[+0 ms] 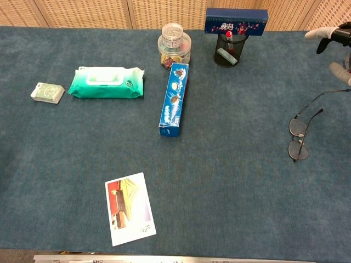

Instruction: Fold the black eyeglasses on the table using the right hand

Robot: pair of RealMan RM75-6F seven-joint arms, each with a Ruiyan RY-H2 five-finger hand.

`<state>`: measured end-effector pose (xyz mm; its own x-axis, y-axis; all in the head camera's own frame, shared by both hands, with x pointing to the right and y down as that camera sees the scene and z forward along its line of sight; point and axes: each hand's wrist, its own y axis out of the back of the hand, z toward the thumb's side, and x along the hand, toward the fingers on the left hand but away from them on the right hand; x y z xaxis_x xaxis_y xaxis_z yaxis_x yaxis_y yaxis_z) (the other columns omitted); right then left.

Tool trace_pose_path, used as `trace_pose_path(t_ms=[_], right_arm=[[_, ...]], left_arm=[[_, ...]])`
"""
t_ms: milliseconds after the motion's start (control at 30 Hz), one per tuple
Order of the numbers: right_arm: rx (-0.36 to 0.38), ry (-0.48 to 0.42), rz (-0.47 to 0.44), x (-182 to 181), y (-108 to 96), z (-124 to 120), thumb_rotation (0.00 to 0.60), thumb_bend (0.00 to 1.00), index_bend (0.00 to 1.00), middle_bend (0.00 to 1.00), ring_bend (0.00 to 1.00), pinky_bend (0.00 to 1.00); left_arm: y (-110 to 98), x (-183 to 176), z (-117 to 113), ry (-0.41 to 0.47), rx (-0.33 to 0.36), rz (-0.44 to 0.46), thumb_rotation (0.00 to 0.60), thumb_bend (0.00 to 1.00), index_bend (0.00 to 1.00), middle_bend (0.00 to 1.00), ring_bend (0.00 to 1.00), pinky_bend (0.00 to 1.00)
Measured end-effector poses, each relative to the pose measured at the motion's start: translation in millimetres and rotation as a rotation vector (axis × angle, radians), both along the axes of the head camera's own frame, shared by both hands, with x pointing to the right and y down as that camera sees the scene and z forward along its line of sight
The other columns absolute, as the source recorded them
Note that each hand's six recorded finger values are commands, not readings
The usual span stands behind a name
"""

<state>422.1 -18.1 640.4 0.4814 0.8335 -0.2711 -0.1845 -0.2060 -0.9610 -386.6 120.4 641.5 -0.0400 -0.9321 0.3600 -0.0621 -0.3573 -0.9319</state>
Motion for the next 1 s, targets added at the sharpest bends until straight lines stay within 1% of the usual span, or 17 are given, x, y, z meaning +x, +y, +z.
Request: trace_pose_path(t_ms=[167, 433, 833, 933, 1000], right_arm=[[-0.001, 0.021, 0.035, 14.1, -0.1, 4.2, 0.6, 0.46, 0.18, 0.38, 0.26, 0.37], [-0.011, 0.049, 0.091, 36.7, 4.8, 8.9, 0.6, 0.46, 0.18, 0.38, 0.27, 0.37], [-0.019, 0.063, 0.137, 53.2, 5.8, 16.4, 0.6, 0.45, 0.18, 0.38, 0.26, 0.37], [-0.019, 0.063, 0.143, 55.2, 5.3, 18.0, 0.6, 0.43, 0.18, 0.38, 0.27, 0.37], [-0.018, 0.063, 0.147, 56.4, 5.0, 18.9, 0.6, 0.38, 0.18, 0.38, 0.26, 0.37]], left_arm=[[0.1, 0.3, 0.3, -0.001, -0.003, 0.002, 0.6, 0.05, 0.62, 0.84, 1.0, 0.98], [-0.5, 1.5, 0.7, -0.002, -0.006, 0.006, 0.6, 0.05, 0.62, 0.84, 1.0, 0.98], [-0.2, 2.2, 1.3, -0.002, -0.009, 0.006, 0.6, 0.05, 0.62, 0.84, 1.0, 0.98], [0.7, 1.7, 1.3, -0.002, -0.01, 0.003, 0.6, 0.05, 0.62, 0.84, 1.0, 0.98], [1.5, 1.3, 1.8, -0.002, -0.012, 0.001, 0.6, 0.05, 0.62, 0.84, 1.0, 0.98]])
